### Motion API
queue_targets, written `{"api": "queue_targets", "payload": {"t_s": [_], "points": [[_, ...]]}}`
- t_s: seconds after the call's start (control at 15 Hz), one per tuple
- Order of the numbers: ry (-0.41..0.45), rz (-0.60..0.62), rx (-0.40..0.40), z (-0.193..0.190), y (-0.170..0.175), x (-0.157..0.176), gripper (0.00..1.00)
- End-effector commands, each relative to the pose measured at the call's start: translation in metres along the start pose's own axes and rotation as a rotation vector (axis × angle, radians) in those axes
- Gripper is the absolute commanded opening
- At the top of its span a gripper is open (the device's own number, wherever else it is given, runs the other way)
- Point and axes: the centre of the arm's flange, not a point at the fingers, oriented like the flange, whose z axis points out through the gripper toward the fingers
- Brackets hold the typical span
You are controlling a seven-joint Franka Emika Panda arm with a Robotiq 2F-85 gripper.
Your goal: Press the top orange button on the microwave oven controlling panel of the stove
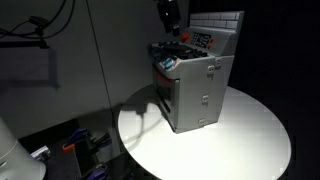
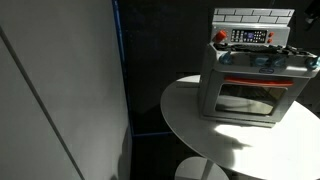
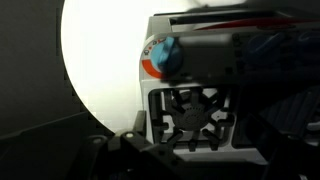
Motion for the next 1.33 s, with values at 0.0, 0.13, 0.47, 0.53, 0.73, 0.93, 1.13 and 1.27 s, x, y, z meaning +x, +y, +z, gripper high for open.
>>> {"api": "queue_targets", "payload": {"t_s": [0.0,0.13,0.47,0.53,0.73,0.93,1.13,1.27], "points": [[0.045,0.040,-0.010,-0.005,-0.002,0.022,1.00],[0.071,0.062,-0.010,-0.007,-0.002,0.033,1.00],[0.139,0.115,-0.032,-0.003,-0.007,0.065,1.00],[0.149,0.126,-0.040,0.000,-0.009,0.069,1.00],[0.160,0.164,-0.064,0.013,-0.010,0.082,1.00],[0.157,0.202,-0.087,0.028,-0.010,0.092,1.00],[0.150,0.233,-0.088,0.039,-0.010,0.100,1.00],[0.149,0.246,-0.087,0.044,-0.012,0.105,1.00]]}}
